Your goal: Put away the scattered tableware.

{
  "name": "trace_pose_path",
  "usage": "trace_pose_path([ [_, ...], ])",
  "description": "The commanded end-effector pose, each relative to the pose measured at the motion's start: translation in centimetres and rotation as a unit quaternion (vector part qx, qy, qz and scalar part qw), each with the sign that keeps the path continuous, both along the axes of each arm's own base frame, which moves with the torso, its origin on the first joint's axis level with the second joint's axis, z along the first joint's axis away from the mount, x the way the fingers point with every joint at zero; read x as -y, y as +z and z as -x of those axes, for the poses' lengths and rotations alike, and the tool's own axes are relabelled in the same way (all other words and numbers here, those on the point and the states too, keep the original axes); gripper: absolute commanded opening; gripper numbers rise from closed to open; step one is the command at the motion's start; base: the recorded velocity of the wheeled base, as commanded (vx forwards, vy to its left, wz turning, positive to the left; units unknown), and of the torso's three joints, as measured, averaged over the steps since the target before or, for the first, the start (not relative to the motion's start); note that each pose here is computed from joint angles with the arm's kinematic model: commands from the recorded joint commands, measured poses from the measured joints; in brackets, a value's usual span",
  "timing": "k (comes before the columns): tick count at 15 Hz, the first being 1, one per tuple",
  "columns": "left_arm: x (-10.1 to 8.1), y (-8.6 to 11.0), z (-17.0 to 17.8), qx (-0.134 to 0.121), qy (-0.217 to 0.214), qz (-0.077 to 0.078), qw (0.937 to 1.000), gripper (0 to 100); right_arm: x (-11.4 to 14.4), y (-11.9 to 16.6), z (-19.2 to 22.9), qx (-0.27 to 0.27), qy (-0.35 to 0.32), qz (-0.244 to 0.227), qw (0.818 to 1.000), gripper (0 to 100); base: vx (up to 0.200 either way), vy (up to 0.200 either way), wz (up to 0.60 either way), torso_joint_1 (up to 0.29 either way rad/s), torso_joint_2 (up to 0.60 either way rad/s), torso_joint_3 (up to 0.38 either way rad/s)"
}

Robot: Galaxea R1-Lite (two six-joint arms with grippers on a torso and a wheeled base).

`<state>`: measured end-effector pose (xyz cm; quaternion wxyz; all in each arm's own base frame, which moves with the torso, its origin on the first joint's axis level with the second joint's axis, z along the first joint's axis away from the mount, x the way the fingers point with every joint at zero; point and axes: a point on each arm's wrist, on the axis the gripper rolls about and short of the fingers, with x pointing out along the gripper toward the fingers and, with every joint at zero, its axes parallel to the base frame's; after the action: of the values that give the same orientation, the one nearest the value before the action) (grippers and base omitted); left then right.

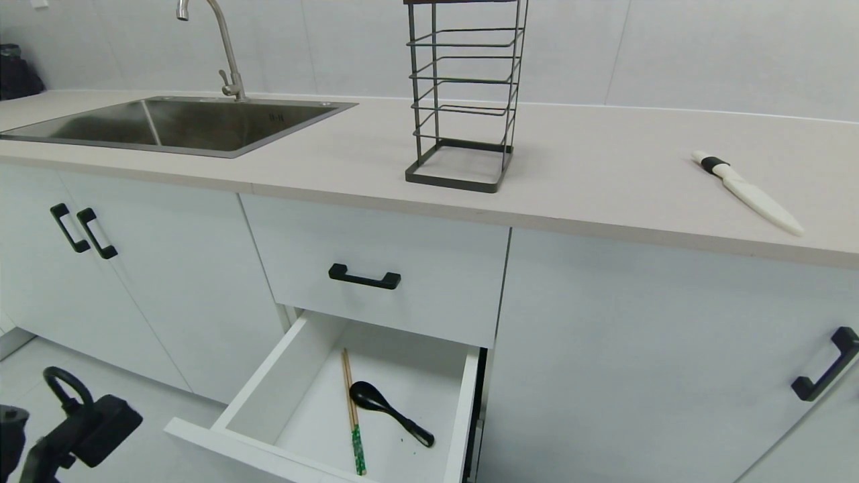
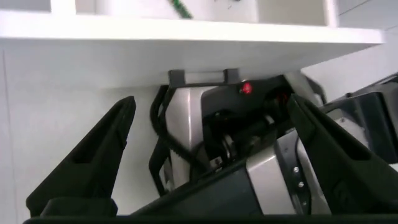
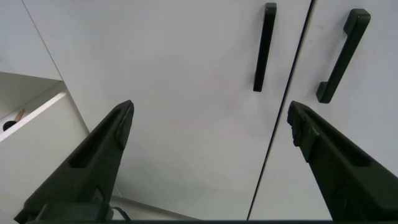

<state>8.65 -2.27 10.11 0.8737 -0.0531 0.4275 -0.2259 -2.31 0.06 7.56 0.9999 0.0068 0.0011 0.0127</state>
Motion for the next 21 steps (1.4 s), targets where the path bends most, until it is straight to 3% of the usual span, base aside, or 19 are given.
trace_pose_path([
  [1, 0.4, -1.3, -0.3, -0.049, -0.014, -0.025, 0.9984, 100, 0.0, 0.0, 0.0, 0.0, 0.0, 0.0, 1.0, 100, 0.0, 0.0, 0.0, 0.0, 0.0, 0.0],
  [2, 0.7, -1.9, -0.3, -0.066, -0.023, -0.043, 0.9966, 100, 0.0, 0.0, 0.0, 0.0, 0.0, 0.0, 1.0, 100, 0.0, 0.0, 0.0, 0.0, 0.0, 0.0],
  [3, 1.0, -2.1, -0.6, -0.066, -0.024, -0.054, 0.996, 100, 0.0, 0.0, 0.0, 0.0, 0.0, 0.0, 1.0, 100, 0.0, 0.0, 0.0, 0.0, 0.0, 0.0],
  [8, 1.8, -3.7, -2.8, -0.058, -0.023, -0.083, 0.9946, 100, 0.0, 0.0, 0.0, 0.0, 0.001, 0.0, 1.0, 100, 0.0, 0.0, 0.0, 0.0, 0.0, 0.0],
  [21, 3.3, -5.1, -6.9, 0.009, -0.013, -0.081, 0.9966, 100, 0.0, 0.0, 0.0, 0.0, 0.0, 0.001, 1.0, 100, 0.0, 0.0, 0.0, 0.0, 0.0, 0.0],
])
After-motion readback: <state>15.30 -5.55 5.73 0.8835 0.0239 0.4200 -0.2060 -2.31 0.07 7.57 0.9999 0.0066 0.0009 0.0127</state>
